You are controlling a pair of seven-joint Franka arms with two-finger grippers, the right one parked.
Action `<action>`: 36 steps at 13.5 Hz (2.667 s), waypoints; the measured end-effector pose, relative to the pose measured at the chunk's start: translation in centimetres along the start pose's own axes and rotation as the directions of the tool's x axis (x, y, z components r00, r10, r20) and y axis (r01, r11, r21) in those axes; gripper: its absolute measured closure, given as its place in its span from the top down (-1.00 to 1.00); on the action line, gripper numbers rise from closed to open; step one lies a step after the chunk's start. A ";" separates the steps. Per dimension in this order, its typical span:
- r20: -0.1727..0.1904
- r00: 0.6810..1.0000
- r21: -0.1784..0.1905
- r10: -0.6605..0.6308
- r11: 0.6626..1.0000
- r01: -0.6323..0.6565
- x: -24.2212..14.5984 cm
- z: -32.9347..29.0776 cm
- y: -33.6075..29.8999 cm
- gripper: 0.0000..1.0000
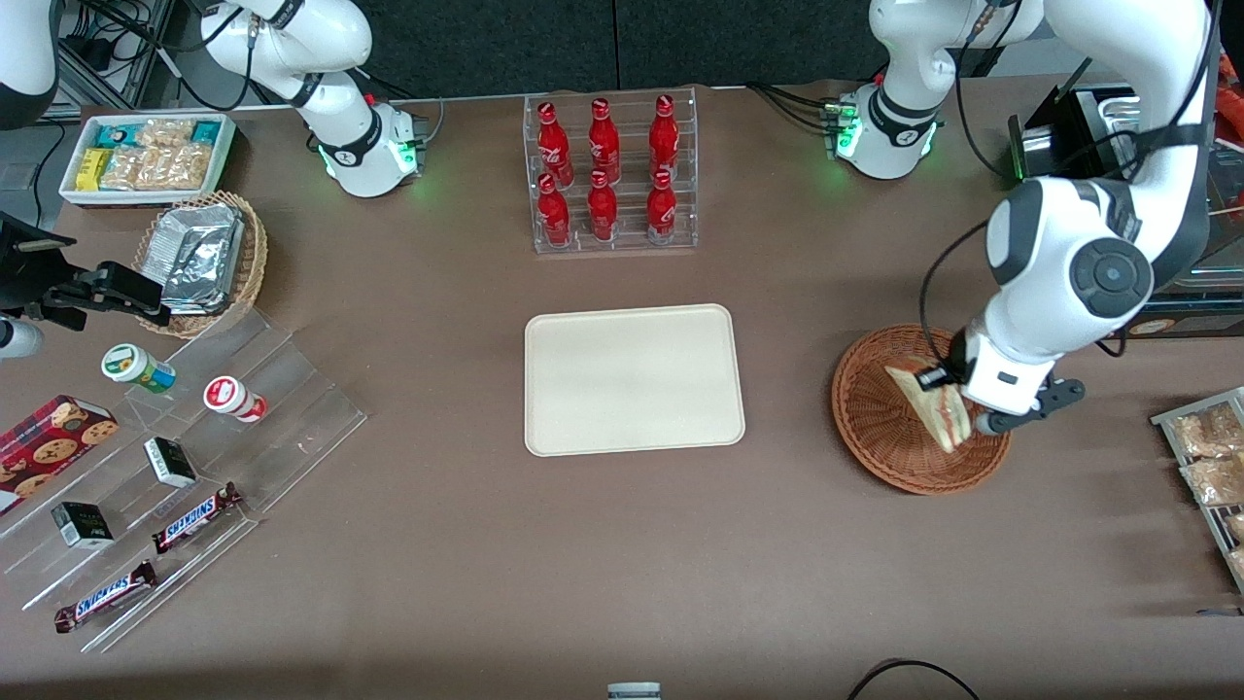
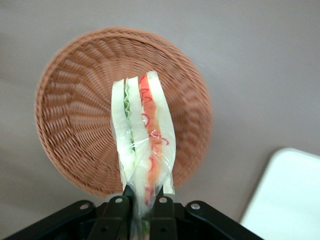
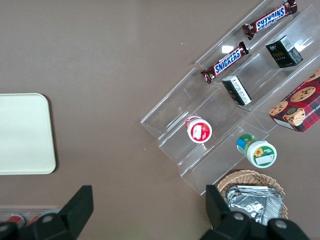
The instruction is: Place sandwich from basket to tray
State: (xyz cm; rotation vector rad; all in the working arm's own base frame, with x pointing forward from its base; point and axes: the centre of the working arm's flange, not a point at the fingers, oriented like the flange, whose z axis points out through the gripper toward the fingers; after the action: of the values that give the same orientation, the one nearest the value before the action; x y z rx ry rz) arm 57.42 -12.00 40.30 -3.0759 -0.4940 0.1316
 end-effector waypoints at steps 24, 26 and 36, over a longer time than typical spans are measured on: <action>-0.054 0.931 -0.059 0.362 0.929 -0.365 -19.5 15.7 35.7 -0.71; -0.048 0.927 -0.053 0.373 0.926 -0.375 -20.3 16.3 36.0 -0.59; -0.030 0.959 0.010 0.283 0.959 -0.283 -15.6 5.3 31.5 1.00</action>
State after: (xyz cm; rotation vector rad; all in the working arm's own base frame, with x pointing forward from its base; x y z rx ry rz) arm 51.98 -46.75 35.08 -3.1178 -0.0487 0.0892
